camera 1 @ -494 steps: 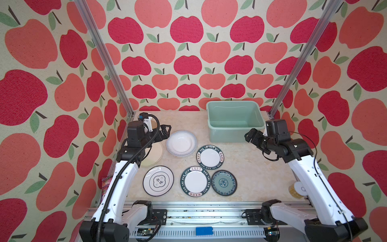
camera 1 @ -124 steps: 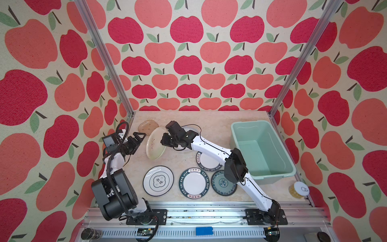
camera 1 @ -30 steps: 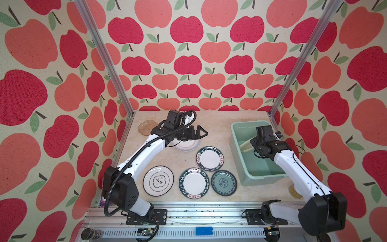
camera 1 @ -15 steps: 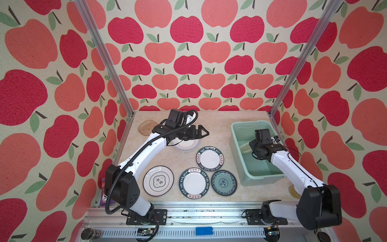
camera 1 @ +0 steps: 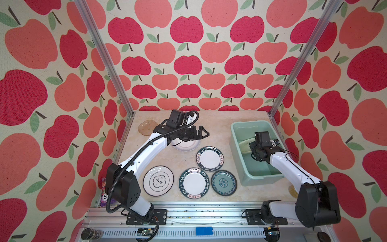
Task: Place the plates into the plastic bin on the countertop
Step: Place the plate in the plastic bin.
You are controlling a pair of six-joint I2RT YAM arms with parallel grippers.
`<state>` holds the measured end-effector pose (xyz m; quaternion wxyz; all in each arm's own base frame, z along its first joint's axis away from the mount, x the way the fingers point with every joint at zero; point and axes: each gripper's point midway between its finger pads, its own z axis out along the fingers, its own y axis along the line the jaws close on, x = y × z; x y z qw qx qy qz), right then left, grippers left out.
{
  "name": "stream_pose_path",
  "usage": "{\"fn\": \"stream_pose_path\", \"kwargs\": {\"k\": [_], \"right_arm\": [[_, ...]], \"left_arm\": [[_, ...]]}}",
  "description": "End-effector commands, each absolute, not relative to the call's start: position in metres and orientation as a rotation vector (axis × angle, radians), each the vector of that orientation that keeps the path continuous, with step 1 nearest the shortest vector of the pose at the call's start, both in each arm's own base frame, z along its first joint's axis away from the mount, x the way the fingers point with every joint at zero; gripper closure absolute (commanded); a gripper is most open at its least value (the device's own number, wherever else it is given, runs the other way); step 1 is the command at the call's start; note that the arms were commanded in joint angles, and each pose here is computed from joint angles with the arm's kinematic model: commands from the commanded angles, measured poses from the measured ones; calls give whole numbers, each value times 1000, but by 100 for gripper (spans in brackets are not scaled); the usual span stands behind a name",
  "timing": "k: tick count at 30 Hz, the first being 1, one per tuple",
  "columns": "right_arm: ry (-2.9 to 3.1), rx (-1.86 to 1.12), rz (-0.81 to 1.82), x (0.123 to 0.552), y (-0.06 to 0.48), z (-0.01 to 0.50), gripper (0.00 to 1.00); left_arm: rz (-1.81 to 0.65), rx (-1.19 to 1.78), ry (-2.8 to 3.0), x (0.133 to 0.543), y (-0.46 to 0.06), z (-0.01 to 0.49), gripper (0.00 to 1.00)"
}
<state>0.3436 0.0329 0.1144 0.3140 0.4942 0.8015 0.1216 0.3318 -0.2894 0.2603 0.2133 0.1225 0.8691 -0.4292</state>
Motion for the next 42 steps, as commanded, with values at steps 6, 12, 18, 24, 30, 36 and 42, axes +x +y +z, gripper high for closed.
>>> {"fn": "stream_pose_path", "kwargs": {"k": [6, 12, 18, 24, 30, 36, 42], "right_arm": [[2194, 1375, 249, 321, 28, 79, 65], [2245, 1410, 258, 314, 34, 70, 58], [2280, 1473, 202, 298, 31, 56, 47], [2310, 1533, 208, 287, 34, 39, 42], [2356, 1549, 168, 279, 34, 32, 32], [2364, 1519, 107, 281, 28, 46, 19], [2413, 1438, 49, 284, 25, 82, 4]], "left_arm": [[-1152, 372, 2389, 328, -285, 275, 1], [-1154, 366, 2386, 327, -284, 275, 1], [-1155, 370, 2379, 325, -284, 278, 1], [-1147, 368, 2377, 321, -281, 278, 1], [-1146, 370, 2375, 317, -279, 278, 1], [-1132, 379, 2371, 315, -276, 279, 1], [-1125, 373, 2353, 314, -272, 286, 1]]}}
